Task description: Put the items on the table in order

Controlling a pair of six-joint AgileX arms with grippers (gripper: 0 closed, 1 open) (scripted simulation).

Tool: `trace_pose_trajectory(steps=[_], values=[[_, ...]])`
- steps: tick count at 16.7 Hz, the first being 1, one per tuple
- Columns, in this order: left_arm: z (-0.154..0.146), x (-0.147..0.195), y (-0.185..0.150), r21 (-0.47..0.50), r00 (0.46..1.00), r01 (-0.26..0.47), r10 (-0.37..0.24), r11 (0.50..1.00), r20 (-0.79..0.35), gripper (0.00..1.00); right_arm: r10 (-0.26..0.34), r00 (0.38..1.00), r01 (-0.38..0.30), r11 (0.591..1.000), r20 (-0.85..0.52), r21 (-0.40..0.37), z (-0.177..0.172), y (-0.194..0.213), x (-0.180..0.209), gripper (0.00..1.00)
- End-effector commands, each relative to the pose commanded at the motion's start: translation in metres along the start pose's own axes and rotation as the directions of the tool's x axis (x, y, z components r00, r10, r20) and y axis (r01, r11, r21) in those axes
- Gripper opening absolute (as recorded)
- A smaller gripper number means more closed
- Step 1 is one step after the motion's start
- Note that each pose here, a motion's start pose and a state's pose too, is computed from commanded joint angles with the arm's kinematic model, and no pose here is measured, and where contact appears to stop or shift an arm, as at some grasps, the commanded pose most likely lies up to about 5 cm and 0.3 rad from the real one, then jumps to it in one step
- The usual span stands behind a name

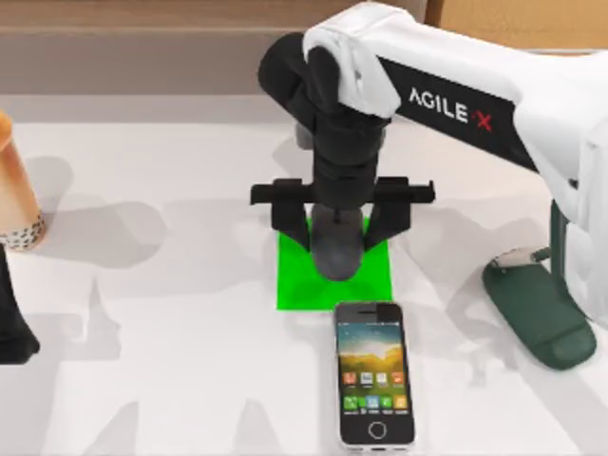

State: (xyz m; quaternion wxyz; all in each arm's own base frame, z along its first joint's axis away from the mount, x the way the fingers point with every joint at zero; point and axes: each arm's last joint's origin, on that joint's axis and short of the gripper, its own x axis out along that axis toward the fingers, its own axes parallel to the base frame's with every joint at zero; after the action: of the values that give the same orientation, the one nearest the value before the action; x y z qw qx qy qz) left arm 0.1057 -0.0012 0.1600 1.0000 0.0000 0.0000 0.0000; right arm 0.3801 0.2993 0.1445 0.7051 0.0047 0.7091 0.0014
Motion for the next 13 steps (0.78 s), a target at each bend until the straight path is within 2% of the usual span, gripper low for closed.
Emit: trace_pose_trajectory(steps=[10, 13], values=[[0.0000, 0.0000, 0.0000, 0.000, 1.000, 0.000, 0.000, 1.000, 0.000, 1.00, 0.000, 1.000, 0.000, 1.000, 0.000, 0.000, 0.0002, 0.0001, 0.0100, 0.00], [0.0000, 0.0000, 0.0000, 0.000, 1.000, 0.000, 0.000, 1.000, 0.000, 1.00, 0.000, 1.000, 0.000, 1.000, 0.000, 0.000, 0.0002, 0.0001, 0.0100, 0.23]])
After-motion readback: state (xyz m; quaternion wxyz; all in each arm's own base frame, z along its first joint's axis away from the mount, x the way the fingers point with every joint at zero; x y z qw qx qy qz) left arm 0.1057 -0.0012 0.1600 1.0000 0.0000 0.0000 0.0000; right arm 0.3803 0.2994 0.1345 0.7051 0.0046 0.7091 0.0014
